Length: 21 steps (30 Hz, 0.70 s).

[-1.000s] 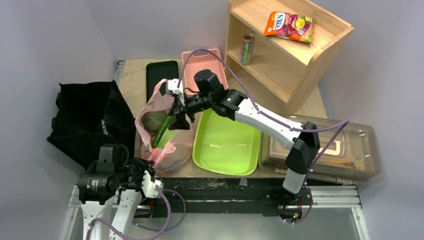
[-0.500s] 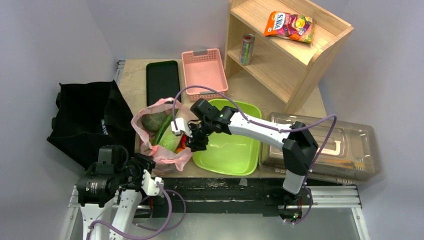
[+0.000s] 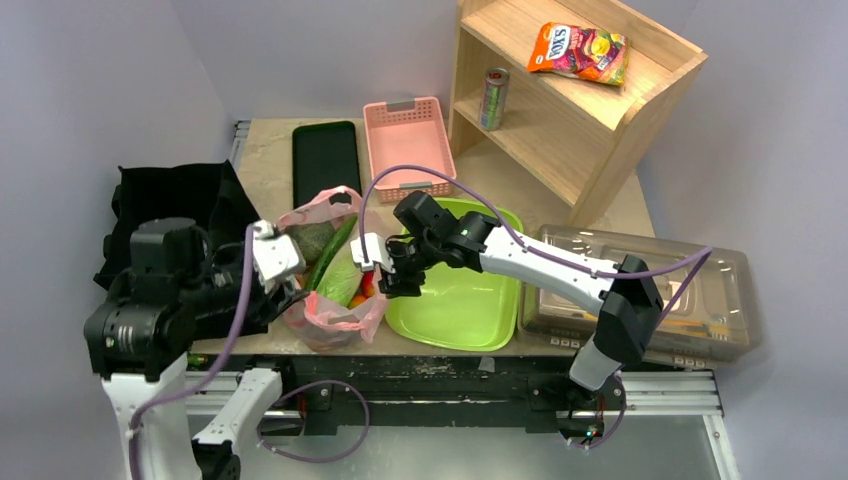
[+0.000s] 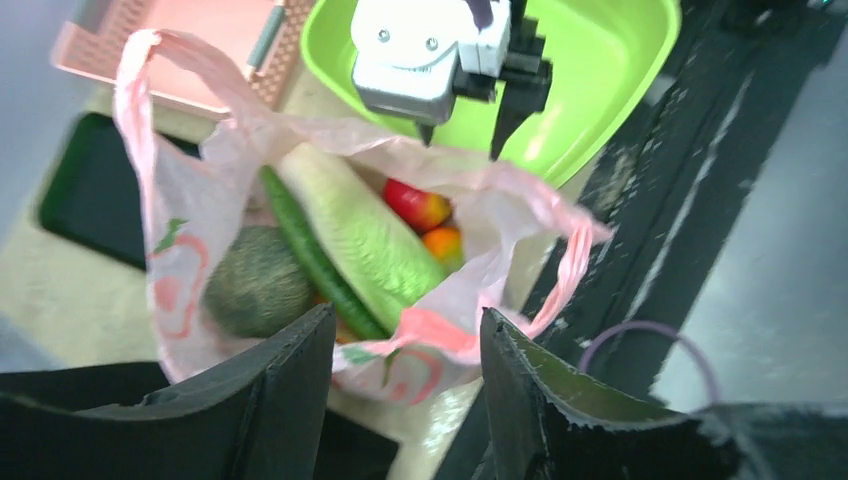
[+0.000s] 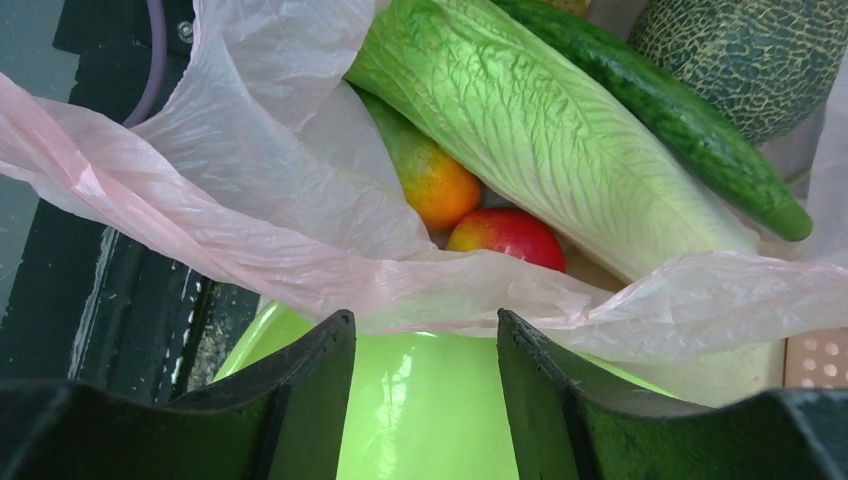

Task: Untie the knot of the grocery bags and take out the mixed food

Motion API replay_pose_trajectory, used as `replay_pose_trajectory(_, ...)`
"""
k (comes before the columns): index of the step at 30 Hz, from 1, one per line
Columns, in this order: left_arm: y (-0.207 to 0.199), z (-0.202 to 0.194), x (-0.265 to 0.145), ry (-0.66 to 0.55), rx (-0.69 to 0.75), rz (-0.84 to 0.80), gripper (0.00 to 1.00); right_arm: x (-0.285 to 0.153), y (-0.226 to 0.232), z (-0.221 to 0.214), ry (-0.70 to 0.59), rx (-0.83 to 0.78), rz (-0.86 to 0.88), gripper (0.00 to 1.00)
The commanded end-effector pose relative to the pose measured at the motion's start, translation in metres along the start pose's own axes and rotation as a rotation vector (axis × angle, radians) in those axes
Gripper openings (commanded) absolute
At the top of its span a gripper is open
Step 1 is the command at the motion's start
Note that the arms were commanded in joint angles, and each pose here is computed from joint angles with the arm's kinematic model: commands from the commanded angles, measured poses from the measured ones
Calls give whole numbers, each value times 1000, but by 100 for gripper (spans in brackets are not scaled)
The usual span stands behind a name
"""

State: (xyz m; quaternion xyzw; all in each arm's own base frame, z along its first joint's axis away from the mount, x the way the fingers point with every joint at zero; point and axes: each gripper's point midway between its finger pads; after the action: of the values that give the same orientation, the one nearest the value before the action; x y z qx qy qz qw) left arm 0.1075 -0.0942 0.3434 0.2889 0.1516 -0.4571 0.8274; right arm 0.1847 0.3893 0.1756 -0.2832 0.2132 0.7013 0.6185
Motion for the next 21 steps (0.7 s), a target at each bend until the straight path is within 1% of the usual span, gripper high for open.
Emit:
replay_pose_trajectory(1, 9, 8, 35, -45, -307, -136, 51, -10, -2, 30, -112, -18, -19, 53)
replay_pose_trajectory(2, 14, -2, 47, -20, -314, -143, 50, -10, -2, 32, -125, -16, -23, 53)
replay_pose_trajectory(4, 29, -30, 71, 50, -289, -105, 48, -11, -6, 37, -151, -13, -49, 54)
replay_pose_trajectory(7, 26, -86, 93, 222, -203, -115, 48, -9, -10, 37, -167, -7, -75, 55)
replay_pose_trajectory(10, 3, -134, 92, 359, -97, -185, 47, -1, -12, 23, -128, 2, -80, 55)
replay_pose_trajectory(13, -24, -166, 77, 436, 31, -240, 50, 9, -16, -7, -64, 9, -92, 55)
replay_pose_trajectory(15, -33, -186, 70, 492, 99, -259, 51, 13, -15, -19, -43, 12, -86, 55)
replay_pose_trajectory(17, -38, -197, 67, 521, 127, -263, 52, 14, -13, -24, -33, 6, -75, 55)
replay_pose_trajectory(18, -38, -196, 67, 513, 132, -255, 52, 14, -13, -23, -35, 4, -73, 55)
replay_pose_trajectory(21, -30, -174, 73, 425, 108, -213, 53, 10, -13, -12, -59, 6, -71, 56)
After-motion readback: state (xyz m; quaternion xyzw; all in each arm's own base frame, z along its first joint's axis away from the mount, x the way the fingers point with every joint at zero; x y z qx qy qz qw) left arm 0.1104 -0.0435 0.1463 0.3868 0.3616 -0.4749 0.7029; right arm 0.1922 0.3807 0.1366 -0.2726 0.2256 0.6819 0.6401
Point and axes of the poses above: each gripper's point midway between its finger pads, its own x axis out along the fingers, its own y axis along the line the jaws close on, z = x × y, and after that the axes turned 6 degrees about x, right-handed
